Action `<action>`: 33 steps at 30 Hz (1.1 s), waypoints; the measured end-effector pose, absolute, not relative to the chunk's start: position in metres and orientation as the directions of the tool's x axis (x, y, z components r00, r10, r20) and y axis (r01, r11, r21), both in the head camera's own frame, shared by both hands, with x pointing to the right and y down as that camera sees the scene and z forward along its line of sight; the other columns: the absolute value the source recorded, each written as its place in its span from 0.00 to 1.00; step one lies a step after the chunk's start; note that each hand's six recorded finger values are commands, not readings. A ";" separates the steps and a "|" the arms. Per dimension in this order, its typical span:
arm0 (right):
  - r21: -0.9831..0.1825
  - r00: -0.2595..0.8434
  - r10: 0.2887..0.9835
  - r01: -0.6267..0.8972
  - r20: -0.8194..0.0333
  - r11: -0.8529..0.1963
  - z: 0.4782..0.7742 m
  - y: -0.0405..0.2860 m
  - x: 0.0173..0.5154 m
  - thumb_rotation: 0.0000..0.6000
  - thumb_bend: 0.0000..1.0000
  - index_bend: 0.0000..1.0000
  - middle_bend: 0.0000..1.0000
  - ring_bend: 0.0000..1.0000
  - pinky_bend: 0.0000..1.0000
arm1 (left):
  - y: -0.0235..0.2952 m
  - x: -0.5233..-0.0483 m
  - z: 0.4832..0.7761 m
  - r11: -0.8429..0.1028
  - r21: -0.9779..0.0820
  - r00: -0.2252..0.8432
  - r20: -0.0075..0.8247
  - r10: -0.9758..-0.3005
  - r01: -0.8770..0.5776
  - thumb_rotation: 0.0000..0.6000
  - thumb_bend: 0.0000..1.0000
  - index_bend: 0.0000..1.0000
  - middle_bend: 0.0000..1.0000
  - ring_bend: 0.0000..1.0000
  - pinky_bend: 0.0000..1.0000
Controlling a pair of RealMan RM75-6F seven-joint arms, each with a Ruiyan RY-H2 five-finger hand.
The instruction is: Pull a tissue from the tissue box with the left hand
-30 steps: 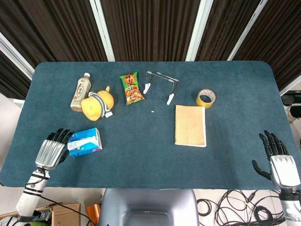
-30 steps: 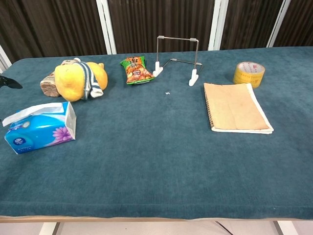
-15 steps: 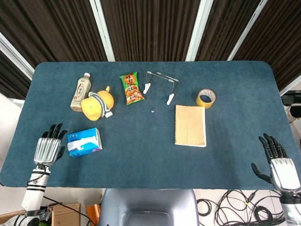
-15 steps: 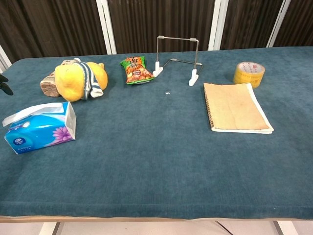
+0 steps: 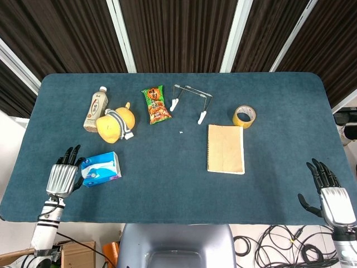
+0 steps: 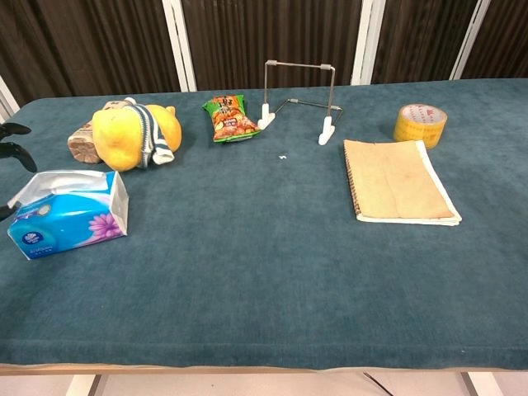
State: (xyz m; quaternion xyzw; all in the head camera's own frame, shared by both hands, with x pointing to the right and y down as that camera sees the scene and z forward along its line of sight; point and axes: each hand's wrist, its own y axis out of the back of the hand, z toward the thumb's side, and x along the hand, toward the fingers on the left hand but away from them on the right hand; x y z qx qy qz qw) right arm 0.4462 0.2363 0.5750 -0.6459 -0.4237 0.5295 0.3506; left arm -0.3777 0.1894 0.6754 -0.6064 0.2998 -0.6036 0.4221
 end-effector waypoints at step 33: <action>-0.883 0.066 0.899 0.171 -0.433 -0.438 0.585 0.240 0.452 1.00 0.27 0.04 0.00 0.00 0.15 | 0.188 -0.350 0.695 -0.345 -0.936 0.178 0.352 -0.919 0.070 1.00 0.45 0.59 0.21 0.20 0.36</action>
